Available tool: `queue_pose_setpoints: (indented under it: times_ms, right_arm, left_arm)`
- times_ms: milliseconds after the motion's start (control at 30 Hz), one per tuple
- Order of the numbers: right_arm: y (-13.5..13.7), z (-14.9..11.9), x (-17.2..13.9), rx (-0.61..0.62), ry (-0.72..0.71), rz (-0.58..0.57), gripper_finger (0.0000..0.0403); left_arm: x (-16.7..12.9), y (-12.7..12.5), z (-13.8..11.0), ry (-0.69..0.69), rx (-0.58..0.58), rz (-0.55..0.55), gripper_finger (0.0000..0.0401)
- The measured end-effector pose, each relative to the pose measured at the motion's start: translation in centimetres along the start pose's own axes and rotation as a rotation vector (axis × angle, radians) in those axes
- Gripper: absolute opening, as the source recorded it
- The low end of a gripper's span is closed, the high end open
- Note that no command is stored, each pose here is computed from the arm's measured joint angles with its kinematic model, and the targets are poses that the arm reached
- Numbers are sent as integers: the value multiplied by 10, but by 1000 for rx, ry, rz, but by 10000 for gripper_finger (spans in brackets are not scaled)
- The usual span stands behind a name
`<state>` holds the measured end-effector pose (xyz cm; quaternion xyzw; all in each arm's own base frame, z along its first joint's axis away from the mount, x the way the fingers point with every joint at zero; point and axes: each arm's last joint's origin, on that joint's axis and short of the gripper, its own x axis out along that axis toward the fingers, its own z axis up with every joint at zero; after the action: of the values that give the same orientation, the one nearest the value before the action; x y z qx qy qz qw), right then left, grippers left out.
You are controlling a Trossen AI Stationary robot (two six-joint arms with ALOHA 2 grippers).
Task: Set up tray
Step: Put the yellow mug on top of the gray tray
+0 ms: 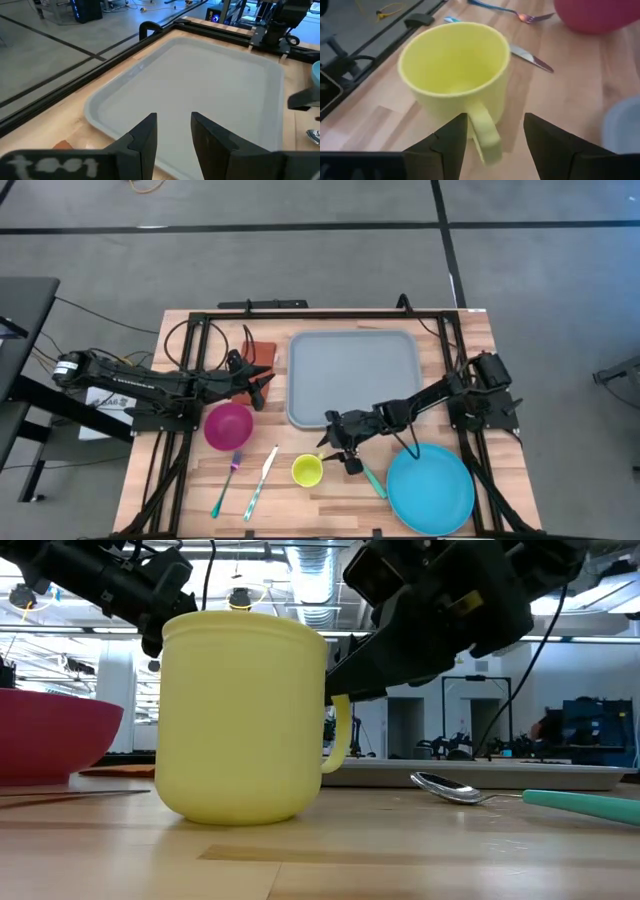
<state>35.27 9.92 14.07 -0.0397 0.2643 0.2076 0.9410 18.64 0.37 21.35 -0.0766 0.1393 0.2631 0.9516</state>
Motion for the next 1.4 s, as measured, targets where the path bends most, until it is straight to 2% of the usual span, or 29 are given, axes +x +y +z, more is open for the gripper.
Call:
queue_pose_setpoints:
  times_ms: [100,333,1100,1400]
  right_arm:
    - [-4,0,-1,6,3,-5,183]
    - [-2,-2,-1,5,13,74,164]
    - [12,0,1,-18,4,98,113]
    - [11,0,1,-18,7,75,74]
  left_arm:
    - [0,0,0,0,0,0,107]
    - [0,0,0,1,1,0,107]
    - [0,0,0,0,1,3,107]
    - [0,0,0,0,1,3,107]
